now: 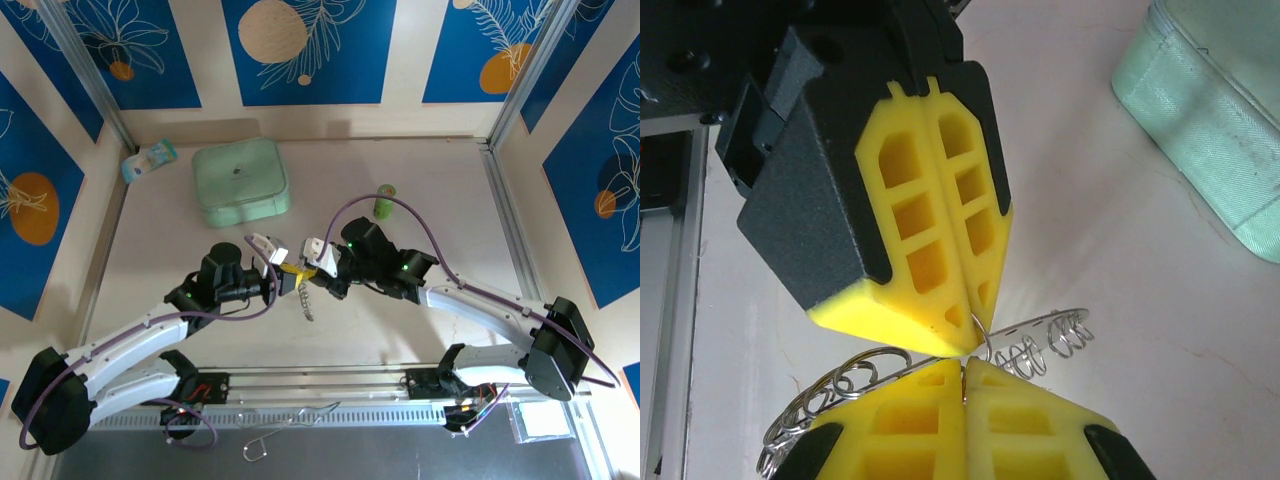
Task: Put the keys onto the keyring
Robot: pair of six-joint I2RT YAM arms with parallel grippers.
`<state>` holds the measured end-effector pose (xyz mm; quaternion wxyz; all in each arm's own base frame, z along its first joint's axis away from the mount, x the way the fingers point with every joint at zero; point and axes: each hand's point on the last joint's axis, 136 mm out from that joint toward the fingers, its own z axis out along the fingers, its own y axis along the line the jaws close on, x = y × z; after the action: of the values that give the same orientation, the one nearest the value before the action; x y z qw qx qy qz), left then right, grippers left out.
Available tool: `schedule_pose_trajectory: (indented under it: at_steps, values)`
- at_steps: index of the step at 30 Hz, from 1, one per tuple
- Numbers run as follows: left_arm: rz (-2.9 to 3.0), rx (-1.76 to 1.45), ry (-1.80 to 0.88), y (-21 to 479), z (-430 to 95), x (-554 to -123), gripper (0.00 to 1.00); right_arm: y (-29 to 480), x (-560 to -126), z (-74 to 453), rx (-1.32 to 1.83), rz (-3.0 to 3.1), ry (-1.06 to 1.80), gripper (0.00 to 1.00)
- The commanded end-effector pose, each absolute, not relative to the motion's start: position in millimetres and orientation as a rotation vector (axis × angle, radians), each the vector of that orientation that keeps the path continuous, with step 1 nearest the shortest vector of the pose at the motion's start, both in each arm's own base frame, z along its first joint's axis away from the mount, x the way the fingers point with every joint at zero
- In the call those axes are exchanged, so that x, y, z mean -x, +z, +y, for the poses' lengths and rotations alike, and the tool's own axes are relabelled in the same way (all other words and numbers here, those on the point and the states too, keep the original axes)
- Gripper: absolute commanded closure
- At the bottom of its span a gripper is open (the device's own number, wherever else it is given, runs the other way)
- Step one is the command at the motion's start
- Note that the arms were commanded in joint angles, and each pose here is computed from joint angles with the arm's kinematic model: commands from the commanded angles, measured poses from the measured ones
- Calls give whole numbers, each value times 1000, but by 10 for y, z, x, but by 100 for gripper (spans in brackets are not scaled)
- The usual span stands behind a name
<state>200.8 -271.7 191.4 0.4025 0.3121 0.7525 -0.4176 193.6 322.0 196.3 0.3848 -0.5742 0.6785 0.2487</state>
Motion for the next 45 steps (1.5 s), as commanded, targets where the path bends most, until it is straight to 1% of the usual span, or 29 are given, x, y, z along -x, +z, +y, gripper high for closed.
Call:
schedule_pose_trajectory:
  at_steps: [1, 10, 20, 29, 34, 38, 41, 45]
  values:
    - [1735, -805, -1093, 2343, -2826, -2033, 100, 1940, -1702, 3304, 1519, 1717, 779, 100]
    - [1697, -818, -1106, 2410, -2813, -1981, 100, 1833, -1809, 3207, 1497, 1786, 698, 100]
    - [1601, -799, -1156, 2572, -2812, -1930, 100, 1877, -1727, 3195, 1484, 1773, 759, 100]
    - [1541, -789, -1149, 2653, -2784, -1917, 100, 2038, -1653, 3123, 1461, 1711, 820, 100]
    - [1480, -816, -1129, 2680, -2775, -1890, 100, 2111, -1738, 3011, 1406, 1625, 727, 100]
    - [1407, -827, -1117, 2695, -2775, -1876, 100, 2301, -1916, 2929, 1319, 1527, 583, 100]
    - [1337, -854, -1106, 2716, -2769, -1829, 100, 2421, -1987, 2907, 1309, 1418, 490, 100]
    - [1312, -887, -1111, 2708, -2800, -1801, 100, 2514, -1977, 2983, 1330, 1338, 492, 100]
